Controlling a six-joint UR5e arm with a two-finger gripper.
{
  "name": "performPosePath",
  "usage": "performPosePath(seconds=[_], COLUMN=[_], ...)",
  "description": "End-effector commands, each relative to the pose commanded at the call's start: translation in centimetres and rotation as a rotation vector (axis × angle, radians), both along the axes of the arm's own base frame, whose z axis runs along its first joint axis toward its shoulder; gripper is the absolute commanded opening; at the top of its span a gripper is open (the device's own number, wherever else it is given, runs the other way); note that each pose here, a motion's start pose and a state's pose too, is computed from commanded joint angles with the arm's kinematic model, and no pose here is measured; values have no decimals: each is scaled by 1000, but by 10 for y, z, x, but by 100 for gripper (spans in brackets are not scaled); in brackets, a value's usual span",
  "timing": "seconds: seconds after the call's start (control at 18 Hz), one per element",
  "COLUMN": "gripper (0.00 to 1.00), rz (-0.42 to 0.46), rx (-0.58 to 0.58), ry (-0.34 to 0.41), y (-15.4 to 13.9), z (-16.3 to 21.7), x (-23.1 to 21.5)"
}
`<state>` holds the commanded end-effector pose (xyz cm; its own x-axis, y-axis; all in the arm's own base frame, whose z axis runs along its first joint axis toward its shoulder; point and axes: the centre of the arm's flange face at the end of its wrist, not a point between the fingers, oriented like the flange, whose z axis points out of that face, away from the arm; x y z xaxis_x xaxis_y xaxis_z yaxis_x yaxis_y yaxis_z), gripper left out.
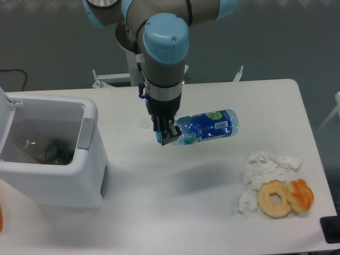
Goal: Place the plastic bottle in the trash can
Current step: 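Lift the blue-labelled plastic bottle with the gripper and swing toward the bin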
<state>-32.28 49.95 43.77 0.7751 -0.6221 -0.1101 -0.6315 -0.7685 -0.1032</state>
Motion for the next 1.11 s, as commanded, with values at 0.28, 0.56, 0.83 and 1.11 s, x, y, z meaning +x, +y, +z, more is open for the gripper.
performPosePath(seconds=[0.28,0.56,0.83,1.11], gripper=[4,4,4,4], rz=[60,126,225,358], rx=[39,96,190,332], ry=[-32,-38,-65,-151], y=[3,8,14,22], z=[3,10,26,65], x=[1,1,-3,5])
